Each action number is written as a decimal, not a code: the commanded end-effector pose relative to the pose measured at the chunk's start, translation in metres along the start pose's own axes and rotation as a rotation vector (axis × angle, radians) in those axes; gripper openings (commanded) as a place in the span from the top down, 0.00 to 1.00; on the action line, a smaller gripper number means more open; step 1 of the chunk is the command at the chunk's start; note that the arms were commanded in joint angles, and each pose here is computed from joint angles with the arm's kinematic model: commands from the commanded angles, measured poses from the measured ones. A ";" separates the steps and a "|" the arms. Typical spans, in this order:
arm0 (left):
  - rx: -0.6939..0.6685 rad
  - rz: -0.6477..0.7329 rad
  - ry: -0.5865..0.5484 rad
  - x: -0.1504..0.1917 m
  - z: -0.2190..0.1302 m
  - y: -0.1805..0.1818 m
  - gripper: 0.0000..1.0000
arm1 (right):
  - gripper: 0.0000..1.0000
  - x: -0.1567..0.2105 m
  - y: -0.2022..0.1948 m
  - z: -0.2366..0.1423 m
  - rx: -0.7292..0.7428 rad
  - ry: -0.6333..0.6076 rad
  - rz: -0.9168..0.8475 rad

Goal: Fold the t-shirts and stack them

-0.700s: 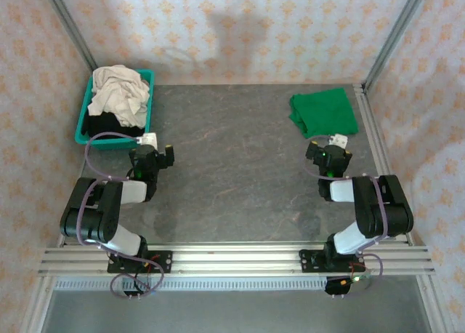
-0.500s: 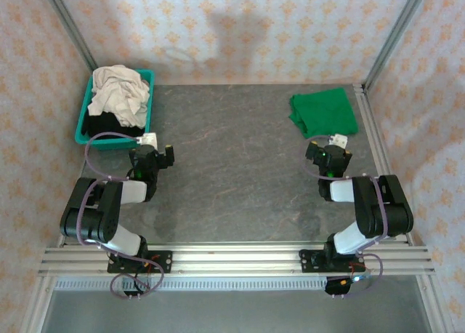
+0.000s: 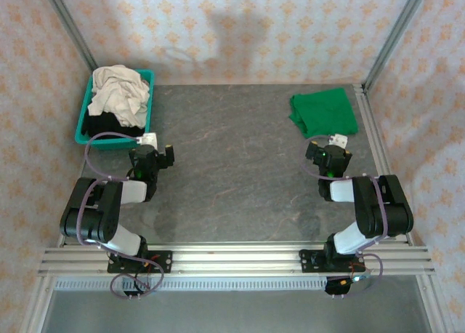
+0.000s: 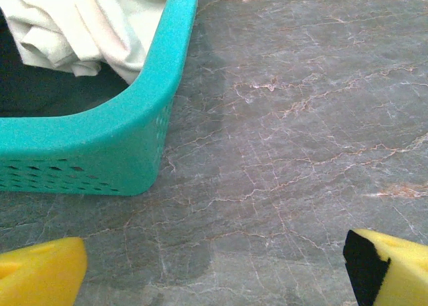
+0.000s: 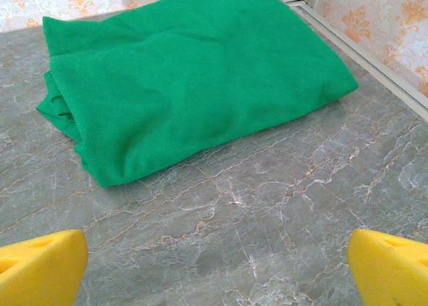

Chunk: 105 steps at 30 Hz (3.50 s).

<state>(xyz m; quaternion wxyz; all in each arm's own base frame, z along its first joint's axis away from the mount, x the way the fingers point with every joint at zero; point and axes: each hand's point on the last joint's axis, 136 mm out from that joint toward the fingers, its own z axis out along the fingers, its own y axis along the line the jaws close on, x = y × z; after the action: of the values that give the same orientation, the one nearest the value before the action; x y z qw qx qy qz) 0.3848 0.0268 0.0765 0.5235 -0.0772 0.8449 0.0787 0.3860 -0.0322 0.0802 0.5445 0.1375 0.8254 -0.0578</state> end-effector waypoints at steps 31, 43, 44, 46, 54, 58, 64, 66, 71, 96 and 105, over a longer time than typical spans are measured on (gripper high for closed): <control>-0.155 -0.128 0.003 -0.082 -0.040 0.022 0.00 | 0.01 -0.053 -0.001 -0.017 0.056 -0.009 -0.002; -0.296 -0.305 0.261 -0.137 -0.050 0.064 0.00 | 0.01 -0.118 0.070 -0.064 -0.401 0.071 0.286; -0.300 -0.309 0.275 -0.141 -0.045 0.066 0.00 | 0.01 -0.113 0.073 -0.060 -0.398 0.134 0.298; -0.276 -0.277 0.312 -0.149 -0.030 0.063 0.00 | 0.01 -0.104 0.077 -0.056 -0.379 0.241 0.304; -0.348 -0.328 0.418 -0.160 0.022 0.092 0.00 | 0.01 -0.081 0.058 -0.064 -0.263 0.286 0.259; -0.334 -0.331 0.438 -0.162 0.047 0.098 0.00 | 0.01 -0.066 0.054 -0.065 -0.241 0.335 0.238; -0.235 -0.333 0.537 -0.145 0.101 0.076 0.17 | 0.04 -0.057 0.064 -0.065 -0.282 0.362 0.253; -0.214 -0.349 0.557 -0.138 0.114 0.071 0.23 | 0.06 -0.059 0.069 -0.068 -0.295 0.373 0.240; -0.150 -0.400 0.570 -0.131 0.120 0.057 0.68 | 0.08 -0.061 0.065 -0.077 -0.276 0.366 0.213; 0.040 -0.565 0.155 -0.263 -0.026 0.044 1.00 | 0.10 -0.057 0.085 -0.078 -0.372 0.384 0.250; 0.162 -0.535 0.082 -0.304 -0.069 0.031 1.00 | 0.14 -0.056 0.100 -0.077 -0.406 0.397 0.227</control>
<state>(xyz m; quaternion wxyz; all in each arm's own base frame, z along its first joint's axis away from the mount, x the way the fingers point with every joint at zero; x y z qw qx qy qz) 0.4646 0.0669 0.3306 0.4507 -0.2830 0.8398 -0.1074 0.3618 0.0649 0.1591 0.3815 0.1375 0.8941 0.1903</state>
